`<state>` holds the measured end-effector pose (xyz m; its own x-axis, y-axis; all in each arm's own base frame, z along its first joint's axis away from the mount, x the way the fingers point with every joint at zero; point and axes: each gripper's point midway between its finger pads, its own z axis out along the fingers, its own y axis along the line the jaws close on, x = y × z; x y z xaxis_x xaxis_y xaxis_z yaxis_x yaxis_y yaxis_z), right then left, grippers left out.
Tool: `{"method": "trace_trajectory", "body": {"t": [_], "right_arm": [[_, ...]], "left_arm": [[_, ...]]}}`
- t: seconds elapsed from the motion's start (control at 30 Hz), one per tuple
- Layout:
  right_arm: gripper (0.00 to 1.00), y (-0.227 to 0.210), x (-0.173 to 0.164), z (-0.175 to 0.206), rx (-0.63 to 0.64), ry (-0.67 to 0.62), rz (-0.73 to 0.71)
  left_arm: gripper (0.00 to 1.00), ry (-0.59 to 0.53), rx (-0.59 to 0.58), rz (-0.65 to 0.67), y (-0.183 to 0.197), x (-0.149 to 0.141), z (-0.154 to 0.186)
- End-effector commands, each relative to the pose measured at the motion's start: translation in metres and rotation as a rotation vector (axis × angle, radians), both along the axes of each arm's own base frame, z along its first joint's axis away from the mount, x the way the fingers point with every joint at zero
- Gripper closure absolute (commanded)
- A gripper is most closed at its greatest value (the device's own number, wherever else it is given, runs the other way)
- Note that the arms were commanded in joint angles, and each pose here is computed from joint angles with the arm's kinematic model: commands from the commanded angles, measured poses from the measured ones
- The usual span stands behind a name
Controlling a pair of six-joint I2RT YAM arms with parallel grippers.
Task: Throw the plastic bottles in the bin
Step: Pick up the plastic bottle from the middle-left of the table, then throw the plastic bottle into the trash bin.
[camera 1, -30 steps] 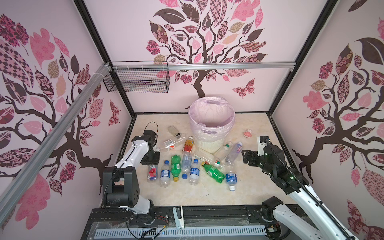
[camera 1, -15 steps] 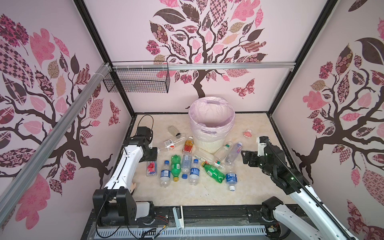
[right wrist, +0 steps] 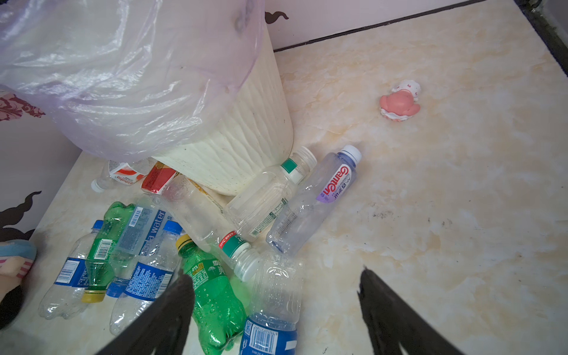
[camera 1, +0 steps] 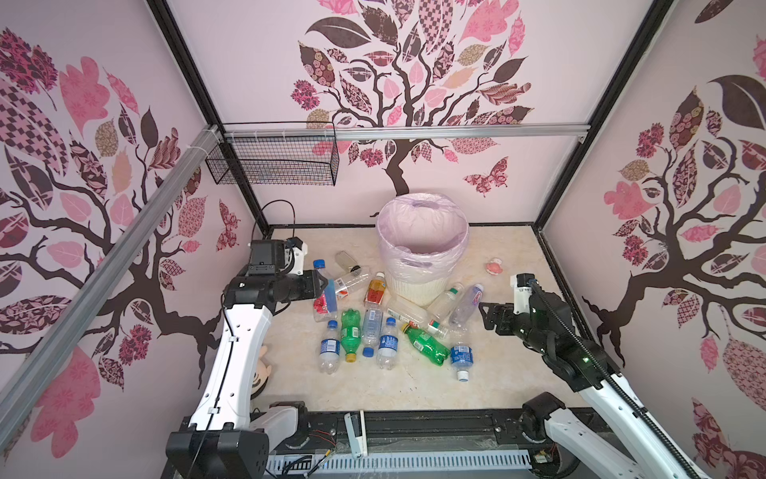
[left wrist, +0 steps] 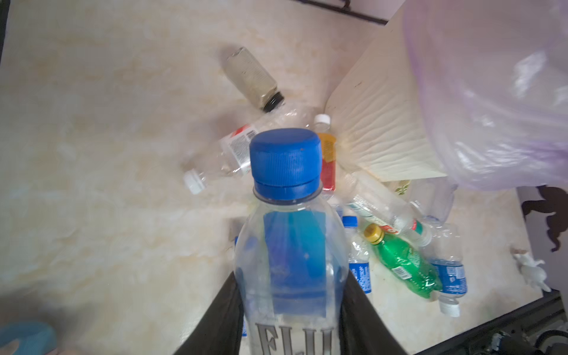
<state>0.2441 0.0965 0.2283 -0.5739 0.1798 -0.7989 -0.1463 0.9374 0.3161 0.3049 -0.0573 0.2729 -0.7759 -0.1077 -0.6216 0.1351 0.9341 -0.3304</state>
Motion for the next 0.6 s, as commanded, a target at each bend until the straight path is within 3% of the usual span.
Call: {"method": "trace_trajectory", "body": {"t": [0.0,0.23,0.57], "right_arm": [[0.14,0.002,-0.005,0.003,0.002,-0.009,0.025],[0.14,0.006,-0.007,0.001,0.016,0.000,0.042],[0.14,0.010,-0.010,0.002,0.046,0.007,0.060]], "left_arm": [[0.62,-0.120,-0.112,-0.064,-0.019,0.008,0.047],[0.60,-0.275,-0.300,-0.168,-0.047,0.016,0.113],[0.60,-0.428,-0.545,-0.230,-0.068,0.047,0.179]]}}
